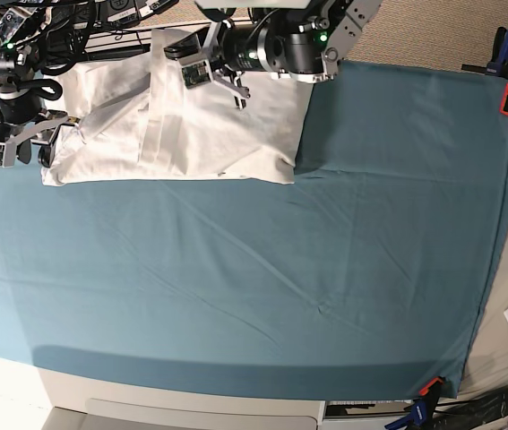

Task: Fold the T-shirt properly
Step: 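Lay the folded end down with the left gripper and release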

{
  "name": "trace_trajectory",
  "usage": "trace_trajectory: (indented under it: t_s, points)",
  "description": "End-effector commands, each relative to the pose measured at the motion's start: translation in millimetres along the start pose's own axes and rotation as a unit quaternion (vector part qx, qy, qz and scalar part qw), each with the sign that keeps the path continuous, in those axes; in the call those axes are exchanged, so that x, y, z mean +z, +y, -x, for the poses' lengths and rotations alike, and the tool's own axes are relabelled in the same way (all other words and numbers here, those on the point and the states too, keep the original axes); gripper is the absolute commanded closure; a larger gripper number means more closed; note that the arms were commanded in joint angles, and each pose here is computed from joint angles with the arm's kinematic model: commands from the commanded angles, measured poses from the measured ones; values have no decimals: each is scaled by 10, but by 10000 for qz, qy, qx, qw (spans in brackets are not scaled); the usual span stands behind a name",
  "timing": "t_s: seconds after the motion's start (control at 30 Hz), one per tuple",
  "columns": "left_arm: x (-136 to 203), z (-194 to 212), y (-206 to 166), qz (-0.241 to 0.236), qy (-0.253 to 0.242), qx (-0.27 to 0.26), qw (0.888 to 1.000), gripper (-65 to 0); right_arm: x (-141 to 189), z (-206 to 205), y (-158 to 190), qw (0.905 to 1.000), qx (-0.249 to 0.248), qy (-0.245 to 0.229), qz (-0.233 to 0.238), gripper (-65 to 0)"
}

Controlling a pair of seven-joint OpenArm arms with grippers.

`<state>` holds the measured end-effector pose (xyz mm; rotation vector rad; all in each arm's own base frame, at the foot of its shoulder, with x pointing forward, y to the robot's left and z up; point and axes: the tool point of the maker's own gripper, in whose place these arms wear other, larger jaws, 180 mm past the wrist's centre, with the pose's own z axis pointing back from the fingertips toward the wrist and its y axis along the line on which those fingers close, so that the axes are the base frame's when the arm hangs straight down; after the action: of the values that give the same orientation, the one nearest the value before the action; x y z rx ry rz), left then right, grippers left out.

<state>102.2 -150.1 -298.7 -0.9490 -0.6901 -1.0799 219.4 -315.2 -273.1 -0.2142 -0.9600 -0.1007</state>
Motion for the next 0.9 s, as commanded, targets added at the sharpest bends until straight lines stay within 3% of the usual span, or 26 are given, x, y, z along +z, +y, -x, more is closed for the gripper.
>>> trace_trajectory:
  t_s: [0.0, 0.2, 0.33, 0.47, 0.67, 0.87]
  points:
    - [23, -140, 17, -37, -236, -90, 9997, 0, 26, -132, -25, 9997, 55, -241, 23, -249]
    - [174, -8, 451, -888, -38, 287, 9956, 0, 29, -160, -107, 9995, 253, -174, 115, -249]
    - [324, 118, 640, -1167, 76, 402, 9923, 0, 57, -251, -349, 9963, 719, -74, 469, -249]
    - [421, 215, 680, -1147, 141, 400, 9925, 0, 121, -348, -646, 9936, 797, -131, 786, -249]
    - [490, 211, 735, -1253, 123, 380, 9913, 0, 18, -193, -1263, 9962, -38, 145, 861, -249]
    - [763, 106, 1007, -1895, -144, 560, 9802, 0, -225, 111, -1279, 9913, -1088, 649, -343, -249]
